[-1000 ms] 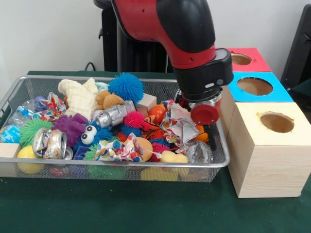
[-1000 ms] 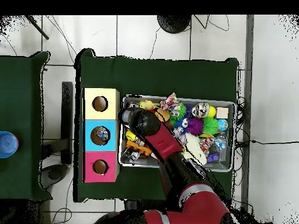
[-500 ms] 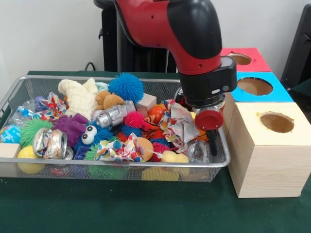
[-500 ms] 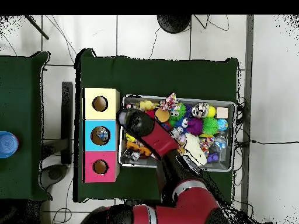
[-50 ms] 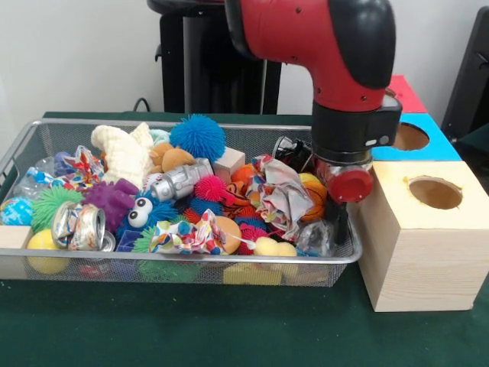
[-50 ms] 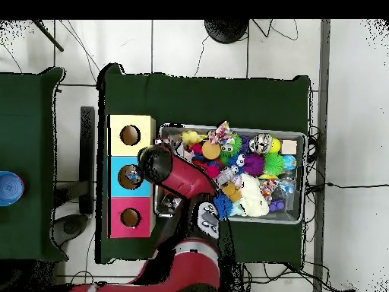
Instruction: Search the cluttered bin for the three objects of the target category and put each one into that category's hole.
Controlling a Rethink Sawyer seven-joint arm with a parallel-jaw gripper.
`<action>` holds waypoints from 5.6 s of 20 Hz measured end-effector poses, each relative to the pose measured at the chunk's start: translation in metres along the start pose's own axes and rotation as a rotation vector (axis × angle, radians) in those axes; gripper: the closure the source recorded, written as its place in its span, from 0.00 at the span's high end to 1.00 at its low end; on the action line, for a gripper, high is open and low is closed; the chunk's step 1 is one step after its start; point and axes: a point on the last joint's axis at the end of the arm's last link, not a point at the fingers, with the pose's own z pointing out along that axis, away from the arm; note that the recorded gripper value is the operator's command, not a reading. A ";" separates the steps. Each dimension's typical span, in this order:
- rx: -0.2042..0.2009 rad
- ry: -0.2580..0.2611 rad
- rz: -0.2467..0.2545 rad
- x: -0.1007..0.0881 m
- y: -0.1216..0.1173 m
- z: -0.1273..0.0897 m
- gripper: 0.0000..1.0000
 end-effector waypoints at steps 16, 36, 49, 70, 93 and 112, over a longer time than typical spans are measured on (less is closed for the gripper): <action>-0.014 -0.221 -0.064 -0.054 0.005 -0.014 1.00; 0.017 -0.055 -0.097 -0.132 0.012 0.010 1.00; 0.008 -0.053 -0.686 -0.168 0.043 -0.029 1.00; -0.146 0.081 -1.192 -0.109 0.127 -0.117 1.00; -0.186 0.348 -1.133 -0.087 0.082 -0.009 1.00; -0.131 0.281 -1.267 -0.071 0.080 -0.008 1.00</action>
